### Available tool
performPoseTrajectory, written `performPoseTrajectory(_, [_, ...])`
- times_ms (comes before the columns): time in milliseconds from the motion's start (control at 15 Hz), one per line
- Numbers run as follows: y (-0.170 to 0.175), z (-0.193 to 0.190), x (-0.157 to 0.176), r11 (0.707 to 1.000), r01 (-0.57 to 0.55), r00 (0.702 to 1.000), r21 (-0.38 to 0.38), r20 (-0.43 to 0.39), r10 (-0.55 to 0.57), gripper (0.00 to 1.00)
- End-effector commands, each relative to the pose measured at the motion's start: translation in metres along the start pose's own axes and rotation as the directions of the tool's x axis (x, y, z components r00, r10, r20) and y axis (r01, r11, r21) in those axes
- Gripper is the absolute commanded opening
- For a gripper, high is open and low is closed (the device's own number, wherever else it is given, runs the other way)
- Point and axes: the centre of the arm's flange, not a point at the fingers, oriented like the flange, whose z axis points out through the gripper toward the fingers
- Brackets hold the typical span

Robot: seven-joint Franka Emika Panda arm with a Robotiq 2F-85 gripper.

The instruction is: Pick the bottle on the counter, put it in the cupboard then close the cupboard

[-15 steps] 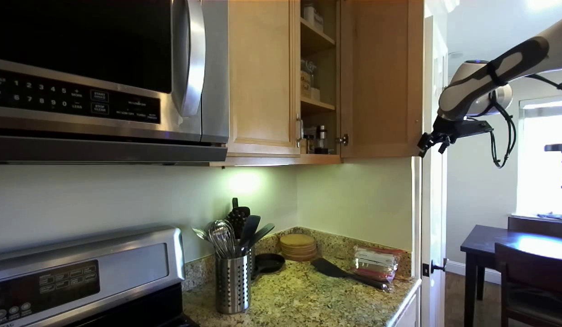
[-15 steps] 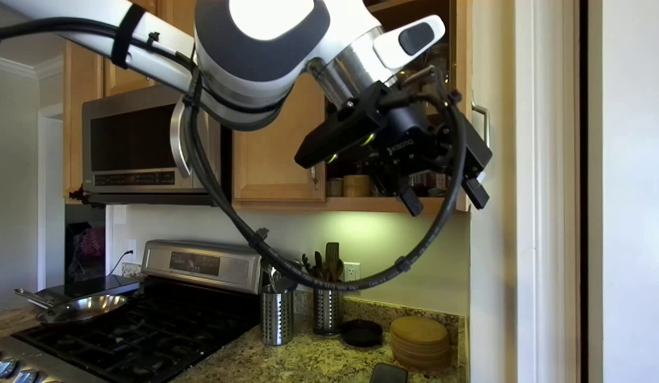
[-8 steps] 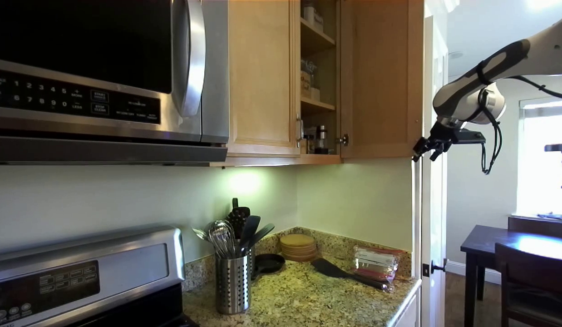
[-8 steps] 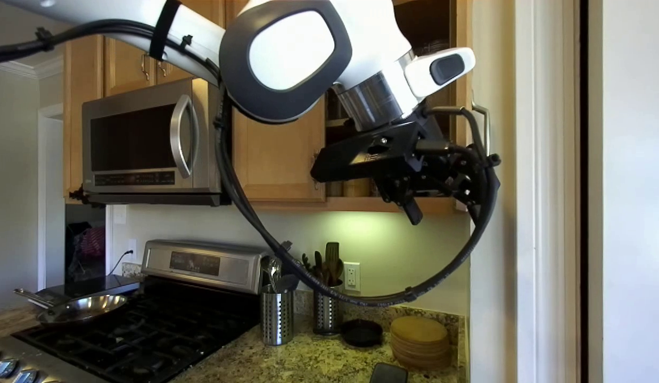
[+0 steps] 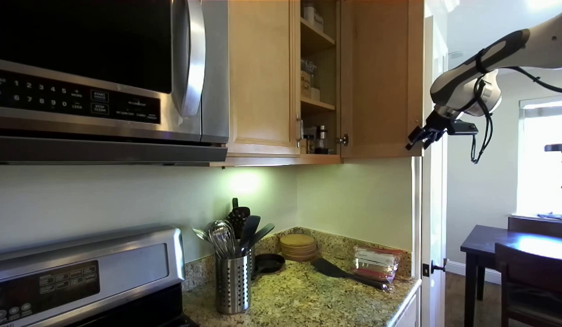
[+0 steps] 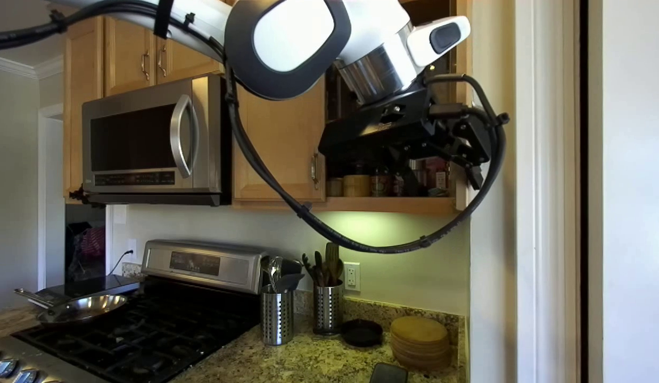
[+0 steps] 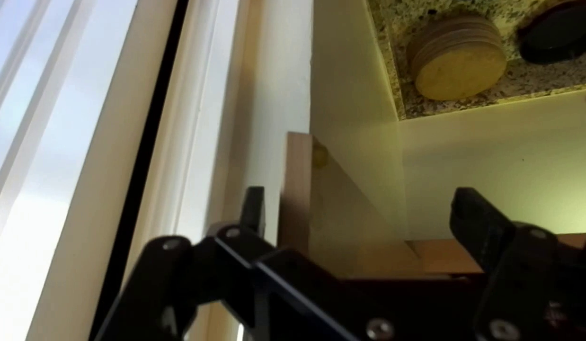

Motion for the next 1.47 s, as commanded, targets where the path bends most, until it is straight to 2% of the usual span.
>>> performPoseTrajectory(0, [-0.007, -0.012, 0.012, 0.998, 0.037, 0.998, 0.045, -0.053, -0.034, 1.00])
performPoseTrajectory(333, [-0.040, -0.026, 0.009, 0.983, 0.133, 0.990, 0.126, -0.053, -0.127, 1.00])
performPoseTrajectory(600, [-0.086, -0.050, -0.001, 0.944, 0.228, 0.973, 0.240, -0.041, -0.225, 1.00])
performPoseTrajectory(800, [-0.133, -0.072, -0.003, 0.889, 0.289, 0.956, 0.356, -0.051, -0.290, 1.00])
performPoseTrajectory(1133, [-0.190, -0.084, 0.002, 0.755, 0.422, 0.899, 0.502, -0.122, -0.421, 1.00])
performPoseTrajectory(1200, [-0.195, -0.081, 0.000, 0.752, 0.436, 0.890, 0.494, -0.115, -0.441, 1.00])
performPoseTrajectory(1400, [-0.195, -0.066, -0.008, 0.797, 0.431, 0.891, 0.422, -0.063, -0.449, 1.00])
